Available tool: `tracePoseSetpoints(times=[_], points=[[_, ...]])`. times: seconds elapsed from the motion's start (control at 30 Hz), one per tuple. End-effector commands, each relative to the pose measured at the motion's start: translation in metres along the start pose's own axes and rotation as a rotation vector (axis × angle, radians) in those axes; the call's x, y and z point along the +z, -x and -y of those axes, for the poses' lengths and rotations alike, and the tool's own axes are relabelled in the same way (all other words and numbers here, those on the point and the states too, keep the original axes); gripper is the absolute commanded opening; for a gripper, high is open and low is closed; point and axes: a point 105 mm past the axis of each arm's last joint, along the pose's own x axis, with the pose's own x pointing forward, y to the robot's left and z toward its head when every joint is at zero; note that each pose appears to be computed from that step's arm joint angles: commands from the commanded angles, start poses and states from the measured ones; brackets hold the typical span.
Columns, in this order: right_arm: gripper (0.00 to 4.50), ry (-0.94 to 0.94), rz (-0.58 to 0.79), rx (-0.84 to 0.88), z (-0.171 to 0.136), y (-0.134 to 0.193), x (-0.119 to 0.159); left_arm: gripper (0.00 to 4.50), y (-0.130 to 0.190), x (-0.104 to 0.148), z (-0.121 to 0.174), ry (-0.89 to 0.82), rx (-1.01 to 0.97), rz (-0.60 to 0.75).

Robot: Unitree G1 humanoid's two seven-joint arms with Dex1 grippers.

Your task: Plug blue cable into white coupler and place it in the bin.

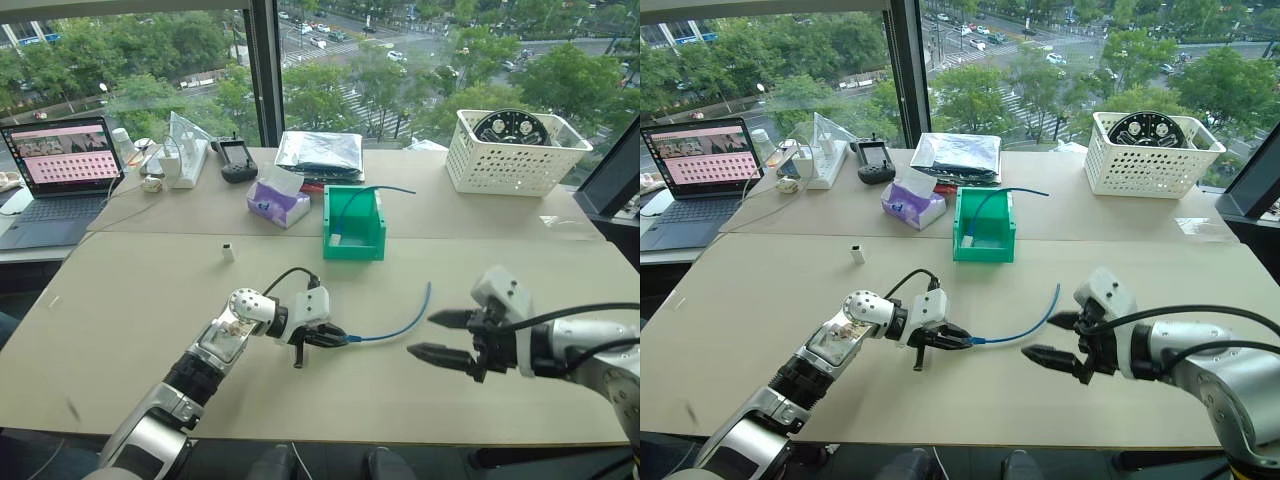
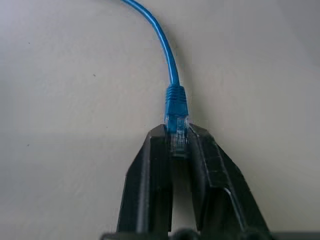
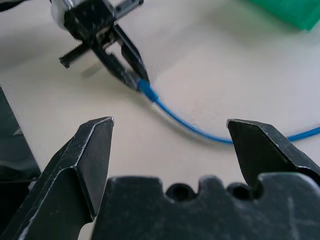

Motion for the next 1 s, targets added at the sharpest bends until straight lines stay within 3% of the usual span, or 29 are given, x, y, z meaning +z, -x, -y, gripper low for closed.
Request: tracePoseSetpoints(times=[0.03,0.2,0.4,1.0], points=[[4.2,-0.161,0.095,0.04,-0.017,0.003,-0.005,0.34,-0.001,0.02,-0.007,0.069,0.058,0.107],[4.2,-0.419,0.258,0.06,-0.025,-0.01,-0.01,0.34,-0.006,0.05,-0.003,0.174,0.078,0.253],[4.2,-0.7,0.435,-0.034,-0.016,-0.029,-0.01,0.34,-0.006,0.067,0.012,0.244,0.034,0.298],[4.2,-0.902,0.564,-0.066,-0.007,-0.041,0.008,0.34,-0.005,0.075,0.025,0.258,0.002,0.3]])
